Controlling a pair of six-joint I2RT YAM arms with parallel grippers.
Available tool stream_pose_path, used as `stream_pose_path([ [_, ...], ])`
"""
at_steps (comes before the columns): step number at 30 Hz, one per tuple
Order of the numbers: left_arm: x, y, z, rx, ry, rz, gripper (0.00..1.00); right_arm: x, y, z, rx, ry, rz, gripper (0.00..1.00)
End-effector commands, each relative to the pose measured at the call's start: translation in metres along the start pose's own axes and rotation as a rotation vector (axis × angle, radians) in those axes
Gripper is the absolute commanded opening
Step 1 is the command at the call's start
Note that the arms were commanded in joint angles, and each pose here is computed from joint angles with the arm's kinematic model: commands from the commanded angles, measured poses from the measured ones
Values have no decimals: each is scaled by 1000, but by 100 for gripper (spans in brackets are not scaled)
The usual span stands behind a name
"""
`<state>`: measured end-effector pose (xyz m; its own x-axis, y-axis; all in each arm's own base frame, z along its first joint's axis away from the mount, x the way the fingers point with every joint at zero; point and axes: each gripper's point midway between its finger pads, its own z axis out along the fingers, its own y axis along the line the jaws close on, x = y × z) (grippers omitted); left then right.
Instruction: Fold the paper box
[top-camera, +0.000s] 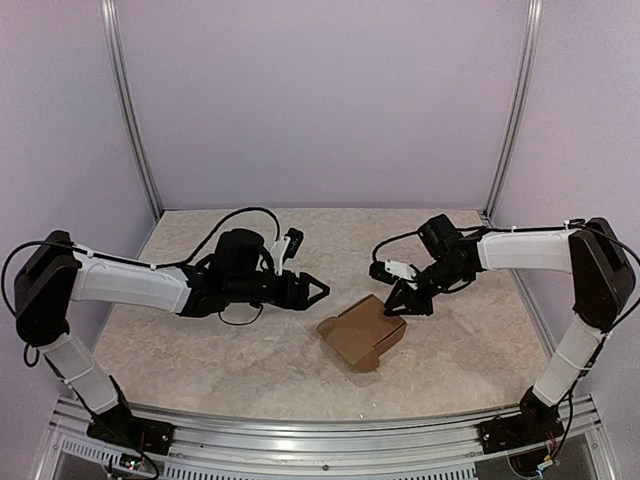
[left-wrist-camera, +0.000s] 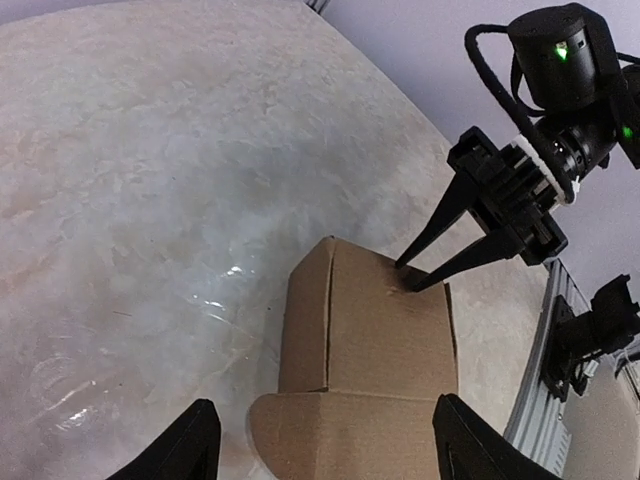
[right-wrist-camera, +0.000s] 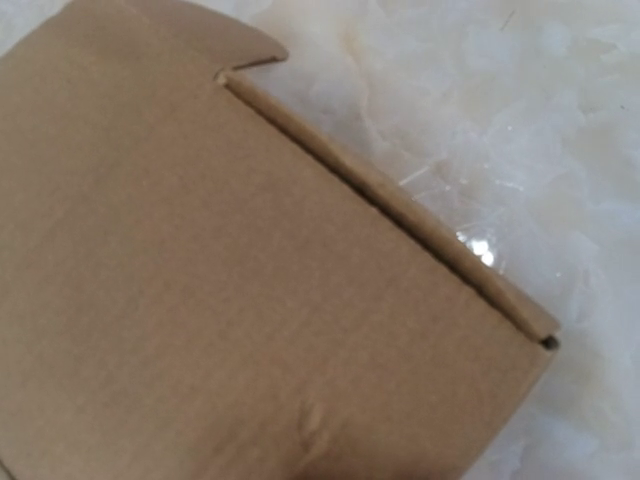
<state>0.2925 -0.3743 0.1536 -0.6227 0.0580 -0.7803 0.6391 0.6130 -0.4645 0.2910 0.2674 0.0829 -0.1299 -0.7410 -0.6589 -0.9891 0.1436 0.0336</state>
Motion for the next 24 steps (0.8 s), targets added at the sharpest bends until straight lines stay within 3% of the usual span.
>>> stream_pose_path([
  [1, 59, -14, 12, 166, 295, -177, 71, 7, 2, -4, 11, 17, -9, 18],
  [6, 73, -20, 18, 207, 382, -236, 69, 8, 2, -5, 25, 24, -28, 18],
  [10, 82, -26, 20, 254, 433, -276, 62, 7, 4, -3, 26, 33, -43, 19],
  [14, 85, -24, 23, 254, 436, -283, 60, 6, 8, 2, 29, 49, -70, 19],
  [24, 79, 9, 23, 95, 467, -228, 59, 6, 17, 12, 38, 94, -132, 19],
])
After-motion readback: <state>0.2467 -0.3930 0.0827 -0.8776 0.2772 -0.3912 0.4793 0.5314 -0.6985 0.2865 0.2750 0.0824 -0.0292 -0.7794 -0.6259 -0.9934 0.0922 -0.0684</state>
